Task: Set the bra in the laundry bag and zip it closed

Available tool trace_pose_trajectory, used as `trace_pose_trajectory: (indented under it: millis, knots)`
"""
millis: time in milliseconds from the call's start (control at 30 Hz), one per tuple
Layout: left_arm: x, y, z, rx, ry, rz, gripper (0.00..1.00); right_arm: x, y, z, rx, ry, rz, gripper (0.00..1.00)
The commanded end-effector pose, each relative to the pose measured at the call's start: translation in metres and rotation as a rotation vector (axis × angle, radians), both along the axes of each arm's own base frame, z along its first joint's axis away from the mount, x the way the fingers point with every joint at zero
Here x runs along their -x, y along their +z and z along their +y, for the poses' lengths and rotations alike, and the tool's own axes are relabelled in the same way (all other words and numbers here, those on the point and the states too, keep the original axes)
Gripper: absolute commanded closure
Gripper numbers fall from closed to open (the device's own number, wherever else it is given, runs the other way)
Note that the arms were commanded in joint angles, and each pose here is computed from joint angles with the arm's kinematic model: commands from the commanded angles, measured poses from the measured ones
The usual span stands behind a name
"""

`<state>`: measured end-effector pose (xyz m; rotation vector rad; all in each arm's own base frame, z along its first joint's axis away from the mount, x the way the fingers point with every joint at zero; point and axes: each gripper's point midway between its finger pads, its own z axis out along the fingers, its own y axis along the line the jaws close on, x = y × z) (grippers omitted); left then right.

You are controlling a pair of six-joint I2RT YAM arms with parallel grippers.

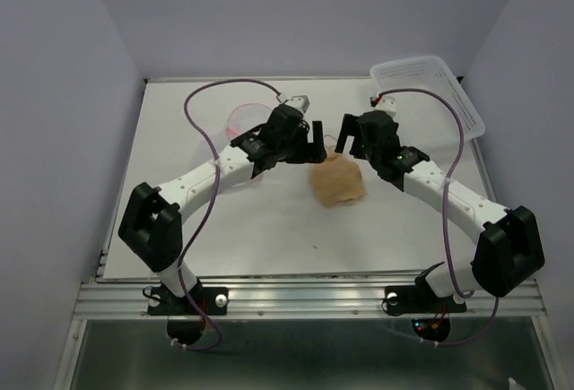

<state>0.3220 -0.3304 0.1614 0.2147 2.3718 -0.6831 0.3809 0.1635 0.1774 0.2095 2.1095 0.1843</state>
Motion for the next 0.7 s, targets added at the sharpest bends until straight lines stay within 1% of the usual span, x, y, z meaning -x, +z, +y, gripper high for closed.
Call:
trace_pose_trajectory:
  millis: [0, 33, 67, 133, 167, 200, 300, 333, 367, 433, 533, 633, 667]
  knots:
    - [-0.032, 0.055, 0.049, 0.002, 0.208, -0.141, 0.01, -0.003, 0.017, -0.002, 0.009, 0.028, -0.068, 0.00]
    - [-0.036, 0.060, 0.058, 0.013, 0.238, -0.147, 0.01, -0.003, 0.019, 0.000, 0.002, 0.037, -0.080, 0.00]
    - [-0.042, 0.063, 0.082, 0.012, 0.317, -0.143, 0.01, -0.002, 0.018, 0.002, 0.000, 0.053, -0.080, 0.00]
    - [-0.048, 0.060, 0.113, -0.003, 0.429, -0.115, 0.01, -0.002, 0.019, 0.005, -0.010, 0.067, -0.089, 0.00]
    - [-0.050, 0.055, 0.130, -0.019, 0.482, -0.094, 0.01, -0.002, 0.019, 0.006, -0.012, 0.071, -0.091, 0.00]
    - [-0.057, 0.045, 0.162, -0.043, 0.576, -0.053, 0.01, -0.003, 0.017, 0.007, -0.014, 0.077, -0.094, 0.00]
    - [-0.063, 0.014, 0.206, -0.100, 0.678, 0.053, 0.01, -0.005, 0.007, 0.007, -0.004, 0.074, -0.076, 0.00]
    - [-0.063, 0.007, 0.205, -0.112, 0.670, 0.069, 0.01, -0.005, 0.004, 0.007, 0.001, 0.075, -0.069, 0.00]
    - [-0.069, -0.005, 0.219, -0.123, 0.709, 0.098, 0.01, -0.005, 0.001, 0.007, 0.005, 0.073, -0.063, 0.00]
    - [-0.075, -0.012, 0.217, -0.118, 0.672, 0.107, 0.01, -0.006, -0.007, 0.006, 0.011, 0.060, -0.048, 0.00]
    - [-0.084, -0.020, 0.215, -0.153, 0.649, 0.140, 0.01, -0.005, -0.017, 0.002, 0.021, 0.035, -0.031, 0.00]
    - [-0.083, -0.033, 0.226, -0.242, 0.675, 0.177, 0.01, -0.004, -0.020, -0.002, 0.032, 0.020, -0.026, 0.00]
    - [-0.081, -0.042, 0.233, -0.276, 0.707, 0.200, 0.01, -0.003, -0.022, -0.004, 0.032, 0.012, -0.024, 0.00]
